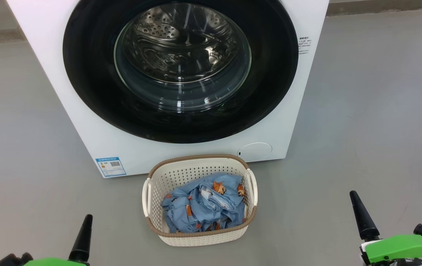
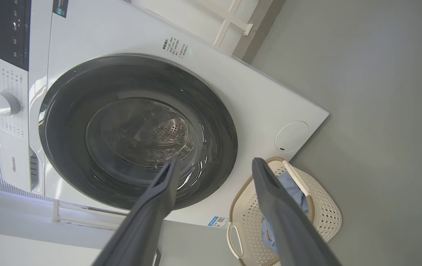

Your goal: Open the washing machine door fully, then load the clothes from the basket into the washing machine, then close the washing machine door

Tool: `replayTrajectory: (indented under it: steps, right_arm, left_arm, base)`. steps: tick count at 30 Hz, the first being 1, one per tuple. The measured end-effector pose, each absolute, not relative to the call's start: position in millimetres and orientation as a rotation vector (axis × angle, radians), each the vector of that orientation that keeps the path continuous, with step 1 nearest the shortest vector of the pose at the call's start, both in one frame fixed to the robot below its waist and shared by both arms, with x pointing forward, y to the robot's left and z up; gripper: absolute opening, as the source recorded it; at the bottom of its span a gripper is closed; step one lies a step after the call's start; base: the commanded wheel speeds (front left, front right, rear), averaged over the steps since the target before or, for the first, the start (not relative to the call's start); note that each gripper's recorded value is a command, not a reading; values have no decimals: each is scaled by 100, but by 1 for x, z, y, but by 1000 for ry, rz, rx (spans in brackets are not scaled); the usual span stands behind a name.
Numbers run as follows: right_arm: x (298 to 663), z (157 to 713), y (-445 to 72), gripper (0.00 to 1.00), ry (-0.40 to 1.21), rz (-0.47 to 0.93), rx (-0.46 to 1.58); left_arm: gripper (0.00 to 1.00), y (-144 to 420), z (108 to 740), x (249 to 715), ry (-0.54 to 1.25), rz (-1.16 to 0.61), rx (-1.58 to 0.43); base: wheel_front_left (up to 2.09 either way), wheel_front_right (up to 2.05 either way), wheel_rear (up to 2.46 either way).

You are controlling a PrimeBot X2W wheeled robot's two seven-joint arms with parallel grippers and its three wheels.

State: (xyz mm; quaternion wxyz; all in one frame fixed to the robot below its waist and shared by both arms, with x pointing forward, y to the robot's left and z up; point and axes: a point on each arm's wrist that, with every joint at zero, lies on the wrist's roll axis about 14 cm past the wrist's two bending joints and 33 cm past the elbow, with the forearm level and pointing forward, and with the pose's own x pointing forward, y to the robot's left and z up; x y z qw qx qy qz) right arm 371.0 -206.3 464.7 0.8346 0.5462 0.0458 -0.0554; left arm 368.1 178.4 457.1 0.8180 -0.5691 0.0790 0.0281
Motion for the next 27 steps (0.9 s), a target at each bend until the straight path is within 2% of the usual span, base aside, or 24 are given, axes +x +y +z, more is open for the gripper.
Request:
replayTrajectory:
  steps: [27]
  right_arm:
    - [381,472,-205,100,105,-64,769]
  left_arm:
    - [100,182,461,375,147,27,-881]
  base:
    - [0,0,0]
